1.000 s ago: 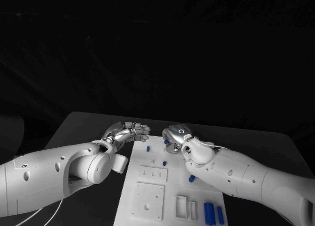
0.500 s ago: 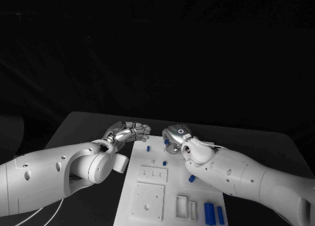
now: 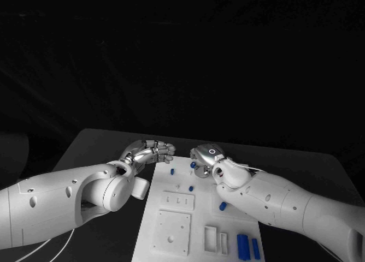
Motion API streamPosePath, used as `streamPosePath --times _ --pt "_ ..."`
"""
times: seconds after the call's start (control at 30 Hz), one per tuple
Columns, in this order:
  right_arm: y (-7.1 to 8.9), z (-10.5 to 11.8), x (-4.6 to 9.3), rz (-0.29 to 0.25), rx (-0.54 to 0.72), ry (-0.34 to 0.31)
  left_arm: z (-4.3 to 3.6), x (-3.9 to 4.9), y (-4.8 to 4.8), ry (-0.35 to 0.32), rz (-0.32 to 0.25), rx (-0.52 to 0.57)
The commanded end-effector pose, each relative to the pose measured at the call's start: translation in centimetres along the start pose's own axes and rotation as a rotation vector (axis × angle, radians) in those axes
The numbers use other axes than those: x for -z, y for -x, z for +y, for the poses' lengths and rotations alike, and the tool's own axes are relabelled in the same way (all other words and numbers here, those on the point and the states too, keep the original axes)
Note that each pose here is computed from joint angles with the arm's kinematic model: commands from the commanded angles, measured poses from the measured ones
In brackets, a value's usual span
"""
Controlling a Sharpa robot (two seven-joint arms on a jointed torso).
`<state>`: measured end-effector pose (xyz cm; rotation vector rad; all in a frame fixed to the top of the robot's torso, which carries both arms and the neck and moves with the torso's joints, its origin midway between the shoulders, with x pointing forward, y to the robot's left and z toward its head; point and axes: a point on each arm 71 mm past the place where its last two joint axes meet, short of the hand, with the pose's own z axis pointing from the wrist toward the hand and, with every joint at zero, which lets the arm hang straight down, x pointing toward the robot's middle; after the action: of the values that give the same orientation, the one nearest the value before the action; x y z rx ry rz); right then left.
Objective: Assemble the parts on the task board
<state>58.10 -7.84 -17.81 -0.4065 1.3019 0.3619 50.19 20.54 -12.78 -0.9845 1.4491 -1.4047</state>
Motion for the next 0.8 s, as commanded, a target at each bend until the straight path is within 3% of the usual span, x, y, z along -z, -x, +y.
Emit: streamPosePath --times 0.03,0.5,0.8 --pt "0.2 -0.1 0.0 -0.010 -0.028 0.004 -0.17 0.01 -0.13 -0.008 0.007 -0.003" --pt "1.5 -0.4 1.0 -0.044 -0.087 0.027 -0.17 0.15 0.35 -0.009 -0.004 -0.005" --pt "5.3 -3.0 3.0 -0.072 -0.196 0.010 -0.09 0.16 1.39 -0.012 -0.025 -0.011"
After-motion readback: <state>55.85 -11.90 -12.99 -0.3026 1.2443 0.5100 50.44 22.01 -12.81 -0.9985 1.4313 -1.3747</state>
